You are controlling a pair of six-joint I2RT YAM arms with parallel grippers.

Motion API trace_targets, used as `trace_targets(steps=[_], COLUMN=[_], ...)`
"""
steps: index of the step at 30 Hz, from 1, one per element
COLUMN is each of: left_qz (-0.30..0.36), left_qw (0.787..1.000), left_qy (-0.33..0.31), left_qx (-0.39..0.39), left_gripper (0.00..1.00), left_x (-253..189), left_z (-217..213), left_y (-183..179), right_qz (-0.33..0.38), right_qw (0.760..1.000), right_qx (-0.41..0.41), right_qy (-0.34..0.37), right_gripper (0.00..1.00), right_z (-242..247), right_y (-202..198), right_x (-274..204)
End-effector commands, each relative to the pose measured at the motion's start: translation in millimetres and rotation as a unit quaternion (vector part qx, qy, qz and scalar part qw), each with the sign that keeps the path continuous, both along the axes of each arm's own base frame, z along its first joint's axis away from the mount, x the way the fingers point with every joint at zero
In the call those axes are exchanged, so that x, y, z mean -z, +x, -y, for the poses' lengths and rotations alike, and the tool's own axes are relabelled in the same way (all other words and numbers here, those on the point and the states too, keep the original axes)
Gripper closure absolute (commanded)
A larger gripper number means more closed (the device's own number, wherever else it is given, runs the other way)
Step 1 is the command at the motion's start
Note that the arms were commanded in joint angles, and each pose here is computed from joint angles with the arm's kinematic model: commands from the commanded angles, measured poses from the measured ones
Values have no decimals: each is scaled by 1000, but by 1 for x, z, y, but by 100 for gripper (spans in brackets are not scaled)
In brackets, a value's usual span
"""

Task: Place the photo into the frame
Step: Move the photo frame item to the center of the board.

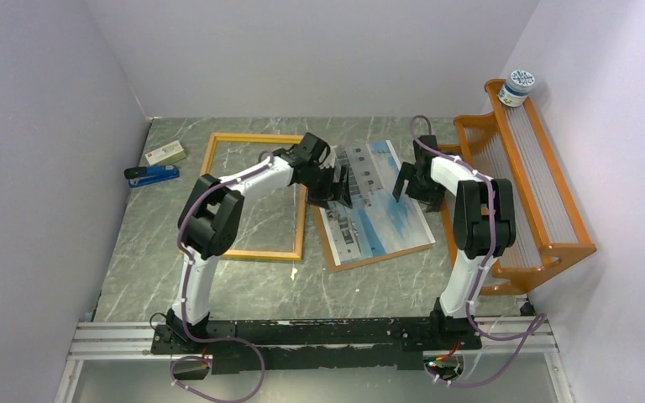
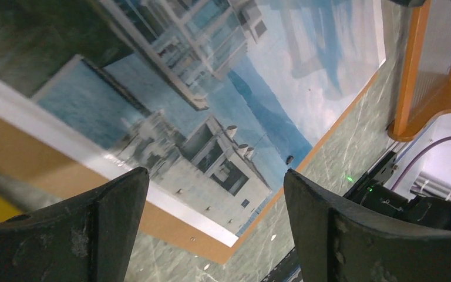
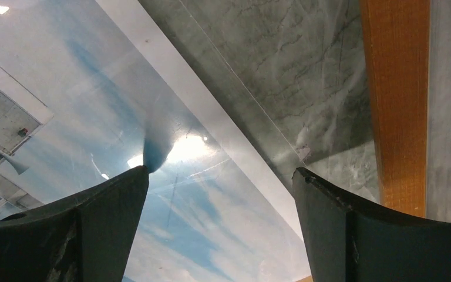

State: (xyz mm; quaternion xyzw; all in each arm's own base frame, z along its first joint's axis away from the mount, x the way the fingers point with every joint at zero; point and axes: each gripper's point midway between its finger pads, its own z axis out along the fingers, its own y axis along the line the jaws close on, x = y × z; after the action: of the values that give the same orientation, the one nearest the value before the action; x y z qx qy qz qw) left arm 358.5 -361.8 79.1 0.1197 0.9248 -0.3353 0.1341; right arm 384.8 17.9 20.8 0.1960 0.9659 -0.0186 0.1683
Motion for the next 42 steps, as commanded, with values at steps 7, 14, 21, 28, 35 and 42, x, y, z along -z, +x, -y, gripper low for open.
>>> trace_targets(steps=[7,14,21,28,35,42], left_qz=[7,-29,-54,-51,-44,-45], left_qw=[997,987,981,972,972,972], left_qy=[77,153,185,228,228,227], left_qx=[-7,-33,-31,-33,-25,-30], left_gripper=[11,10,10,10,11,11], left_x=[37,71,87,98,104,105], left_z=[-1,-22,-33,-47,-50,-53], left_y=[13,10,2,4,8,12], right_qz=[58,47,31,82,115,107], right_qw=[998,998,990,977,962,959], right_qx=[-33,-52,-77,-97,-115,-114], right_qy=[-15,-5,118,173,220,236], right_gripper=[7,8,7,5,6,9], right_z=[11,8,-29,-43,-52,-57], right_y=[27,21,-11,-10,-7,-19], right_x=[-4,7,6,-37,-78,-84])
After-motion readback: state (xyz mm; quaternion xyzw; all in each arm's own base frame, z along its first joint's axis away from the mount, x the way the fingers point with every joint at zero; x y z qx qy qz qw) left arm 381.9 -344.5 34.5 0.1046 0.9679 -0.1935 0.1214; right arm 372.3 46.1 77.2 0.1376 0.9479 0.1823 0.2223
